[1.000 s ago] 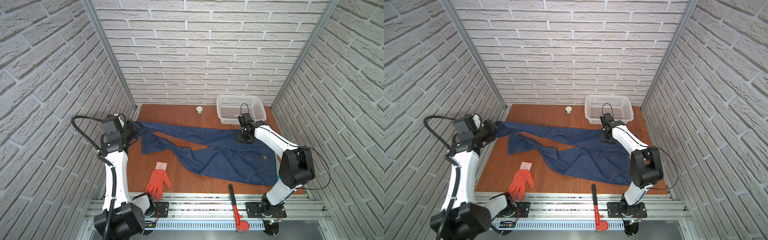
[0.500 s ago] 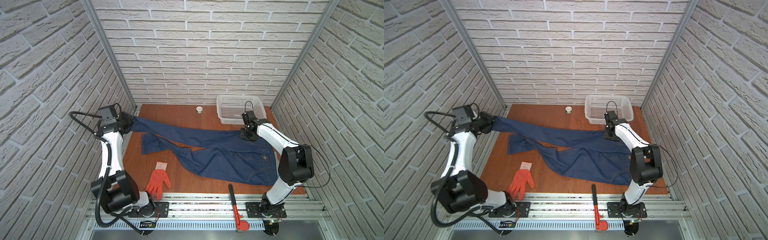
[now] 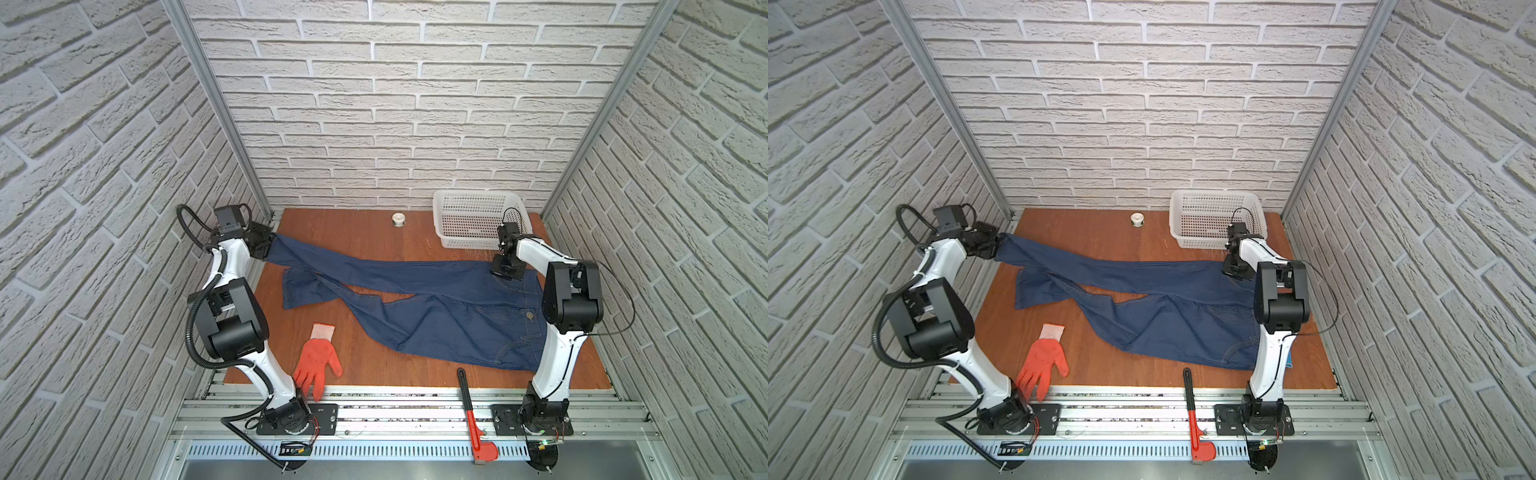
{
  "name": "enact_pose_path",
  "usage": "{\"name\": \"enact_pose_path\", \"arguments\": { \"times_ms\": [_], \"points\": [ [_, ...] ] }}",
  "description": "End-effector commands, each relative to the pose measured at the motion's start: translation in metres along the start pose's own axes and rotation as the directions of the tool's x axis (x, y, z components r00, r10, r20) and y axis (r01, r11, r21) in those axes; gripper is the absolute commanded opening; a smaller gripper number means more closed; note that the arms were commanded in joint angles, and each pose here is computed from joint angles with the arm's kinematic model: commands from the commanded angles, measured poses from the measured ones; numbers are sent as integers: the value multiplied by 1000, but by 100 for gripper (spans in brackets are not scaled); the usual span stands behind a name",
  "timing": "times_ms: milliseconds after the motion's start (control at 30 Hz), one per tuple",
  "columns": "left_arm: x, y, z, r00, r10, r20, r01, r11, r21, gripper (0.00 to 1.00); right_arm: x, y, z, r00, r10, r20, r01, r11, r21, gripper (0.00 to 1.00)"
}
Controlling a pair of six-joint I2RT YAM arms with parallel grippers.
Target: Fold and stack the trousers
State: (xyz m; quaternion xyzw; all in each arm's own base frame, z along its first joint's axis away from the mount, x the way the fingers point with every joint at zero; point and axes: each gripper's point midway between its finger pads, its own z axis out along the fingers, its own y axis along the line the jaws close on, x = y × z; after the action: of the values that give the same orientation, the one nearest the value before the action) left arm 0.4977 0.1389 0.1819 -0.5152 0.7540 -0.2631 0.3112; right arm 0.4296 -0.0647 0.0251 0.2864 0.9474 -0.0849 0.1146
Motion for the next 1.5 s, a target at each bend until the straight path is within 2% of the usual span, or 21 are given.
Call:
{"name": "enact_pose_path", "arguments": {
  "times_ms": [0,200,367,533,633,733,867,967,1133,1233,1300,1467],
  "points": [
    [-27,-17,14,999,-5,53,3,1000,31,0,-9,-2,7,999,38,3,-38,999,5,6],
    [-49,-26,62,999,-8,35,9,1000,-16,0,-12,-14,16,997,75,-27,-75,997,23,6],
    [-49,-29,109,1000,-14,-6,14,999,-35,0,-14,-17,17,996,75,-43,-73,997,32,6],
    [-48,-36,135,1000,-24,-13,24,999,-22,0,-15,-24,17,996,77,-51,-75,996,45,6],
    [-52,-32,143,999,-37,-3,37,999,-25,13,-15,-27,16,996,71,-53,-68,996,54,5],
    [-52,-30,147,999,-45,-7,45,999,-22,37,-14,-30,15,996,67,-56,-63,996,58,5],
    [-51,-43,136,1000,-15,-2,15,1000,26,54,-15,-30,6,997,64,-46,-62,997,43,6],
    [-49,-69,110,999,43,18,-44,995,90,64,-15,-28,-7,997,65,-35,-65,998,7,5],
    [-28,-92,48,987,158,33,-161,978,134,68,-9,-22,-35,999,47,-8,-47,998,-50,8],
    [-5,-75,15,973,230,25,-232,968,97,68,-2,-18,-60,999,30,21,-28,996,-84,13],
    [8,-51,-1,964,265,15,-266,963,43,69,6,-15,-69,1000,17,26,-14,995,-101,20],
    [19,-5,2,962,271,-20,-272,962,-18,62,24,-7,-77,1000,-19,20,21,992,-125,23]
  ]
}}
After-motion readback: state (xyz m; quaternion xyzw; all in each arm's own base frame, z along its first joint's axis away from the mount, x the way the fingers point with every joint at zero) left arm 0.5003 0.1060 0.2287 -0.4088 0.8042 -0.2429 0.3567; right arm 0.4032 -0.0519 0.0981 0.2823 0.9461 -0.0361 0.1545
